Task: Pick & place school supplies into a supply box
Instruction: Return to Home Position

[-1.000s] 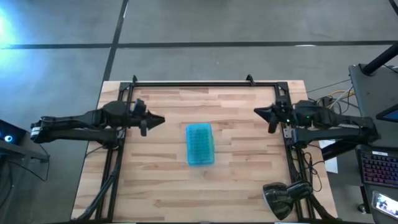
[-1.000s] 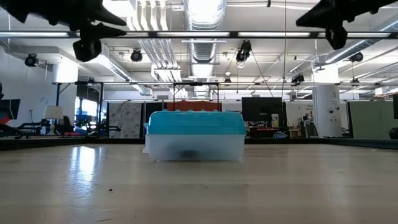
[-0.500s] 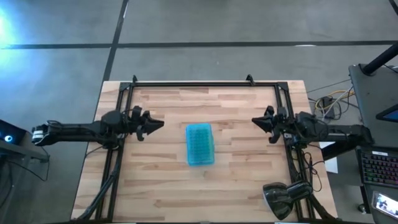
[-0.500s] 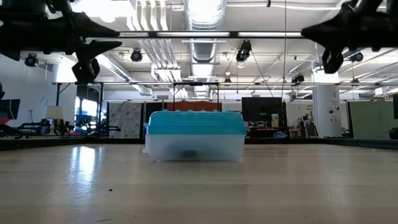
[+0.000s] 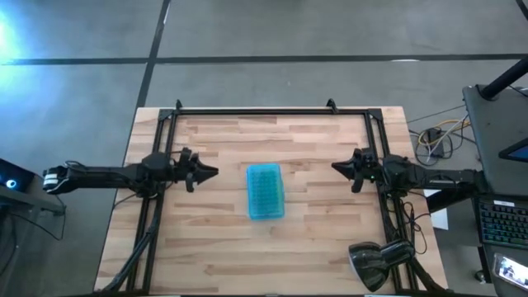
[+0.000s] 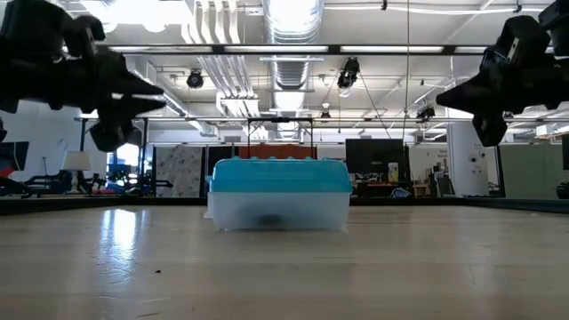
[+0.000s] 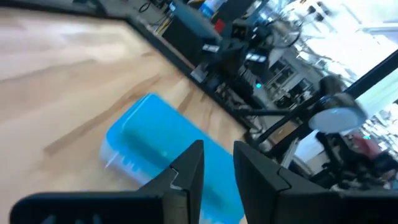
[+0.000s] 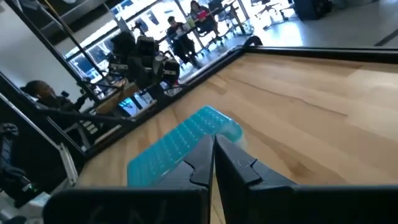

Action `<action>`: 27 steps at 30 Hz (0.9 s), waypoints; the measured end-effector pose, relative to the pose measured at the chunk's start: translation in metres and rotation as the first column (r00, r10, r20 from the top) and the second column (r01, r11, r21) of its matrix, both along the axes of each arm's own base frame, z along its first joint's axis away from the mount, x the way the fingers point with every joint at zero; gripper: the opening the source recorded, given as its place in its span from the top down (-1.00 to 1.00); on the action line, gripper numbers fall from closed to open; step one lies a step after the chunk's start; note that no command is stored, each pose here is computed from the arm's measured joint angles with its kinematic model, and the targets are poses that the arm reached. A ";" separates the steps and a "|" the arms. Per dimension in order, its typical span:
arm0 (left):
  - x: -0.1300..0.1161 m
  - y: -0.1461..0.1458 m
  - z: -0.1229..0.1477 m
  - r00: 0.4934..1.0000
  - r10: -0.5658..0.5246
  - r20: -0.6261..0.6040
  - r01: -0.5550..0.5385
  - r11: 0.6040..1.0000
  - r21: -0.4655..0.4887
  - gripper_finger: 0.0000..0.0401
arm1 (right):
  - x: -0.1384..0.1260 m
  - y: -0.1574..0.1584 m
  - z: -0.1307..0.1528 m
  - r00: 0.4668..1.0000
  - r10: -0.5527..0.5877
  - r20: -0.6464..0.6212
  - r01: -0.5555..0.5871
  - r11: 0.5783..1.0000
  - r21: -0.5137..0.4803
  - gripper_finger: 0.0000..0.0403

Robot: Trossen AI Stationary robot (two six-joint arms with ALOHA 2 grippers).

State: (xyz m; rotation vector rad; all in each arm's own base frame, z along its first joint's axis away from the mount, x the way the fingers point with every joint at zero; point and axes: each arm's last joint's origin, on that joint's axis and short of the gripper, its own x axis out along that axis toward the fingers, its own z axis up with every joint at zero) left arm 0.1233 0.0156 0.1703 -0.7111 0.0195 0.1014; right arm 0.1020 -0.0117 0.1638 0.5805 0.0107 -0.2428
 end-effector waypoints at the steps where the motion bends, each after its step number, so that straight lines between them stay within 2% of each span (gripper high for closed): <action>1: -0.001 0.000 -0.004 1.000 0.000 -0.013 0.000 1.000 -0.002 0.65 | 0.000 0.000 0.000 1.000 0.000 -0.001 0.000 1.000 0.000 0.96; 5: -0.007 -0.001 -0.016 0.995 -0.003 -0.098 0.001 1.000 -0.015 0.65 | -0.001 0.000 0.000 1.000 0.001 0.006 -0.001 1.000 -0.003 0.96; 8: -0.015 -0.002 -0.020 0.991 -0.002 -0.133 -0.001 1.000 -0.019 0.65 | -0.005 0.001 0.006 0.997 0.007 0.078 -0.006 1.000 -0.009 0.96; 11: -0.019 -0.001 -0.013 0.998 0.036 -0.058 -0.036 0.999 -0.004 0.65 | -0.007 0.001 0.011 0.989 0.004 0.147 -0.002 1.000 -0.014 0.96; 16: -0.027 -0.001 -0.002 0.995 0.057 0.083 -0.058 0.998 0.010 0.65 | -0.006 0.001 0.011 0.985 0.009 0.175 -0.006 1.000 -0.016 0.96; 21: -0.028 0.000 0.002 0.990 0.073 0.124 -0.075 0.997 0.013 0.65 | -0.006 0.003 0.011 0.985 0.025 0.171 -0.023 1.000 -0.015 0.96; 27: -0.027 0.000 0.001 0.991 0.074 0.112 -0.075 0.997 0.012 0.65 | -0.006 0.011 0.011 0.979 0.109 0.171 -0.108 0.994 -0.016 0.96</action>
